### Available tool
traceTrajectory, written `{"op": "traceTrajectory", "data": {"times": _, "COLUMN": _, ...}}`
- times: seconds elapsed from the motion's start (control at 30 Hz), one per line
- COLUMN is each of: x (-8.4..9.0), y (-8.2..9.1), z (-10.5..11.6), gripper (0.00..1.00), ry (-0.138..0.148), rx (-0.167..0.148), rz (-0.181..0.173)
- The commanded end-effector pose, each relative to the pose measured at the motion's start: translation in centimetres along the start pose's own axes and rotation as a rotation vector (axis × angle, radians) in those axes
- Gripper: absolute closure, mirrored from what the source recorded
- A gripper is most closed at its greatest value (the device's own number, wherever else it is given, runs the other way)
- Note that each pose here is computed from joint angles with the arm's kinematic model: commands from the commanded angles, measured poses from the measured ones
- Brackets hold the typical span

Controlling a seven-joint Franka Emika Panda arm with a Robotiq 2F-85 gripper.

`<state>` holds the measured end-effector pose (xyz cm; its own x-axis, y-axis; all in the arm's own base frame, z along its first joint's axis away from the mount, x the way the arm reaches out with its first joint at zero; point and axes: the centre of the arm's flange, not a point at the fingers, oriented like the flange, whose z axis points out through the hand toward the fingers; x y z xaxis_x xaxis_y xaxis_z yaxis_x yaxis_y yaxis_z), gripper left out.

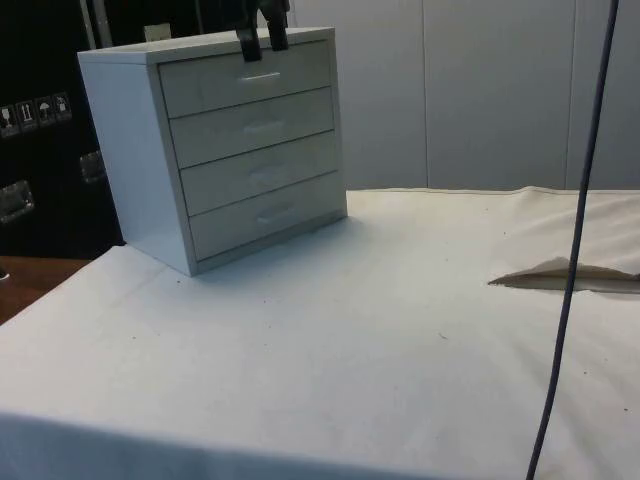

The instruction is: Open the drawer, then close it.

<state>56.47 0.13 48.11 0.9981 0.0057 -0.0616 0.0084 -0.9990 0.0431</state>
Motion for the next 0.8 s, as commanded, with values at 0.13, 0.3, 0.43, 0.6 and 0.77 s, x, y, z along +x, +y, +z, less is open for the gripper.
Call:
{"op": "traceTrajectory", "data": {"times": 0.13, "x": -0.5, "y": 0.5, "z": 0.0, "gripper": 0.0, "ry": 0.004, "rx": -0.003, "rz": -0.003}}
{"op": "traceTrajectory", "data": {"times": 0.3, "x": -0.8, "y": 0.8, "z": 0.1, "gripper": 0.0, "ry": -0.005, "rx": -0.002, "rz": -0.008}}
{"op": "traceTrajectory", "data": {"times": 0.43, "x": -1.6, "y": 1.1, "z": -0.1, "gripper": 0.0, "ry": 0.009, "rx": -0.013, "rz": -0.02}}
{"op": "traceTrajectory", "data": {"times": 0.6, "x": -1.9, "y": 1.4, "z": 0.0, "gripper": 0.0, "ry": -0.004, "rx": -0.01, "rz": -0.029}}
{"op": "traceTrajectory", "data": {"times": 0.77, "x": -2.8, "y": 1.8, "z": -0.3, "gripper": 0.0, "ry": 0.016, "rx": -0.026, "rz": -0.044}}
